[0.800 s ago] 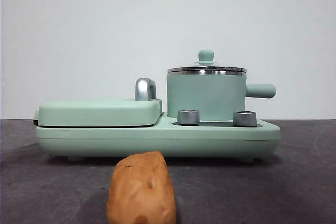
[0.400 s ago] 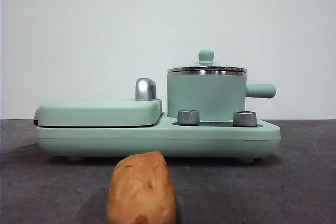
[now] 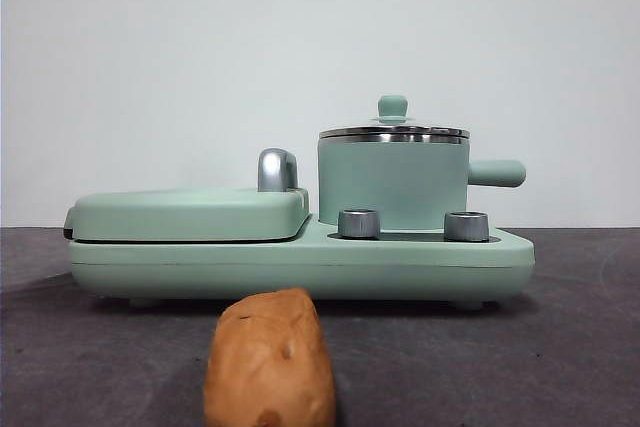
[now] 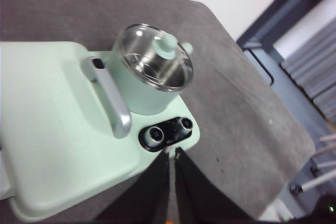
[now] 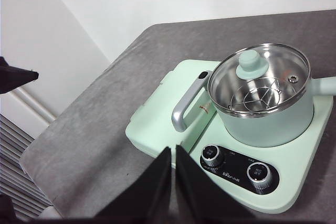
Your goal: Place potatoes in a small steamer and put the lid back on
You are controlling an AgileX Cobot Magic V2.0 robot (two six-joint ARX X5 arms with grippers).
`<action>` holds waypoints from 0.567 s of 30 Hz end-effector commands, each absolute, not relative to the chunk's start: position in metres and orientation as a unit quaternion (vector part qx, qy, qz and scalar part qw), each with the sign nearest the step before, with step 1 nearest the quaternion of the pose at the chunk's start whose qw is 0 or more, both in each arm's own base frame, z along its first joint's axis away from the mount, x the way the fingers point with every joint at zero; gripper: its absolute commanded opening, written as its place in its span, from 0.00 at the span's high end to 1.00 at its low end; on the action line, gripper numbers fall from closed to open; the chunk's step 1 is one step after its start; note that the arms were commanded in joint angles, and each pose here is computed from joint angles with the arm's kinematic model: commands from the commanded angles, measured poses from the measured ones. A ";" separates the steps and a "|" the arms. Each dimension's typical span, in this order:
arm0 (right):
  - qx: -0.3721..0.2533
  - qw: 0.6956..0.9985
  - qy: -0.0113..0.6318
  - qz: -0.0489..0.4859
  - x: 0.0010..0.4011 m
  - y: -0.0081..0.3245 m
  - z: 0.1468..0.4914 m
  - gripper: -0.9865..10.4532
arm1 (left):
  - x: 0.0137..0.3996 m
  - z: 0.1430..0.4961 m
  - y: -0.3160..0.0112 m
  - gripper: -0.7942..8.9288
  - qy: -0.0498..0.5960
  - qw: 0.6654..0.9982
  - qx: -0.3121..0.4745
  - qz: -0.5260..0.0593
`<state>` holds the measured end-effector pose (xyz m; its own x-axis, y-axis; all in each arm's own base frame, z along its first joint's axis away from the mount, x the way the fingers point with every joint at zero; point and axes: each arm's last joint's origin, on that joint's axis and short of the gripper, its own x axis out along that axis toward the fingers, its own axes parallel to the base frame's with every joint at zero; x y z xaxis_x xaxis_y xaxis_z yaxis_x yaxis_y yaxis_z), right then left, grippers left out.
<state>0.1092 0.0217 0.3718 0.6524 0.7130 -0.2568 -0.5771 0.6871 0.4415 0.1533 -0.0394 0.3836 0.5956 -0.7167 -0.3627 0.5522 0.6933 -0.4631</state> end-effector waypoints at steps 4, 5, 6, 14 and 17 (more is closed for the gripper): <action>0.151 0.897 0.197 0.366 0.108 0.022 0.378 0.88 | 0.159 0.387 -0.046 0.85 0.266 0.874 -0.131 -0.385; 0.152 0.897 0.198 0.365 0.108 0.022 0.378 0.84 | 0.160 0.387 -0.047 0.79 0.268 0.873 -0.132 -0.386; 0.152 0.897 0.199 0.365 0.108 0.022 0.378 0.79 | 0.161 0.386 -0.048 0.72 0.271 0.871 -0.131 -0.388; 0.155 0.895 0.205 0.364 0.107 0.022 0.376 0.48 | 0.177 0.388 -0.062 0.46 0.285 0.857 -0.127 -0.410; 0.157 0.895 0.206 0.364 0.107 0.022 0.376 0.48 | 0.190 0.394 -0.072 0.46 0.290 0.849 -0.120 -0.425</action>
<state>0.1079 0.0217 0.3702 0.6466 0.7132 -0.2705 -0.5689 0.6872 0.4518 0.1864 -0.0698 0.3872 0.4721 -0.7809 -0.4090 0.6236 0.6238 -0.4713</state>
